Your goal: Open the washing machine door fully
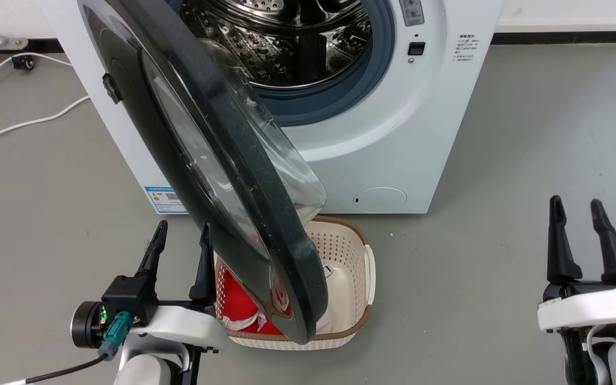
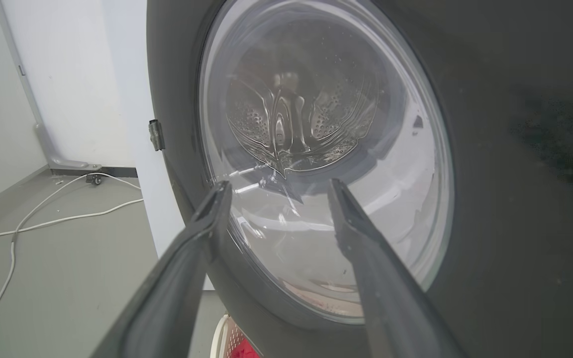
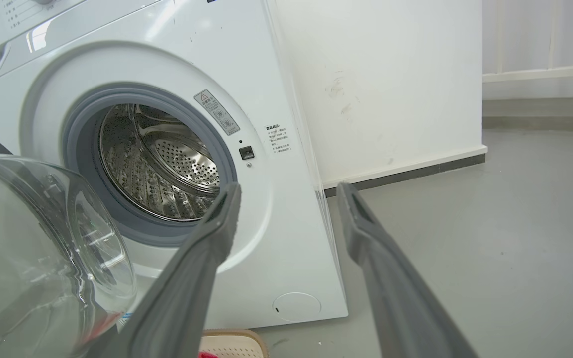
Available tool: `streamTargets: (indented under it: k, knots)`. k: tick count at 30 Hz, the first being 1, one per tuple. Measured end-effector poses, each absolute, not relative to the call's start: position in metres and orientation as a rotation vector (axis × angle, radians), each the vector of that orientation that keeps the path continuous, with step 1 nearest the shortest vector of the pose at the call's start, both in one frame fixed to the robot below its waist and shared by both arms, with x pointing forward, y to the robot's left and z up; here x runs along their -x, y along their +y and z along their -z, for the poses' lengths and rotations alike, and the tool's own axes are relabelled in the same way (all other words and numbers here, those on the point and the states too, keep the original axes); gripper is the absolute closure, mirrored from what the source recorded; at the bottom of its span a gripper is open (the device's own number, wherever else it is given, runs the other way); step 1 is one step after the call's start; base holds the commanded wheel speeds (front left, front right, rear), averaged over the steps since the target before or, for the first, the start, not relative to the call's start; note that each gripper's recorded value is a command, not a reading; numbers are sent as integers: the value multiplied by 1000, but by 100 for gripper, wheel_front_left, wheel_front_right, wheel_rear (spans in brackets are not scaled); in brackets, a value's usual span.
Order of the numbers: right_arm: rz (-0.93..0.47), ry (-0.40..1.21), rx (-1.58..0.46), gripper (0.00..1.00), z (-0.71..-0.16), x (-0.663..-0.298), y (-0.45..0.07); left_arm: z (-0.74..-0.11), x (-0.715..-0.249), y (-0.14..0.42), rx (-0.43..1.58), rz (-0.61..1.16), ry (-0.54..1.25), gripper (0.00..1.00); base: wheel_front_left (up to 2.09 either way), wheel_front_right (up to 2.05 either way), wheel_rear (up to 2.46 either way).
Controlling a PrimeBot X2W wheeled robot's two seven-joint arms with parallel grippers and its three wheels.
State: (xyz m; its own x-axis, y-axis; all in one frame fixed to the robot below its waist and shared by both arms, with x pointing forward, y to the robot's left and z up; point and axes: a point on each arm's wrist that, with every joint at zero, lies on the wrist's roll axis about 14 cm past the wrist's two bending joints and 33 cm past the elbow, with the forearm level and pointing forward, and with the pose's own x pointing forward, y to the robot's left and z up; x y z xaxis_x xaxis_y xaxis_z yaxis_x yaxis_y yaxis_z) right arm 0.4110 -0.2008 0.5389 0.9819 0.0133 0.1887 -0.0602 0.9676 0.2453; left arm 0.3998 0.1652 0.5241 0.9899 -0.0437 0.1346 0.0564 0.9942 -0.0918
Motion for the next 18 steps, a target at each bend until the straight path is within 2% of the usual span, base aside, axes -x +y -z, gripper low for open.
streamTargets:
  k: [8,18]
  knots:
    - [-57,-172,-54,0,-534,-390,-189,-526,-398,166,84,55,-139,0,0,0,0]
    - [-90,-130,16,0,-521,-373,-176,-525,-391,167,75,58,-135,0,0,0,0]
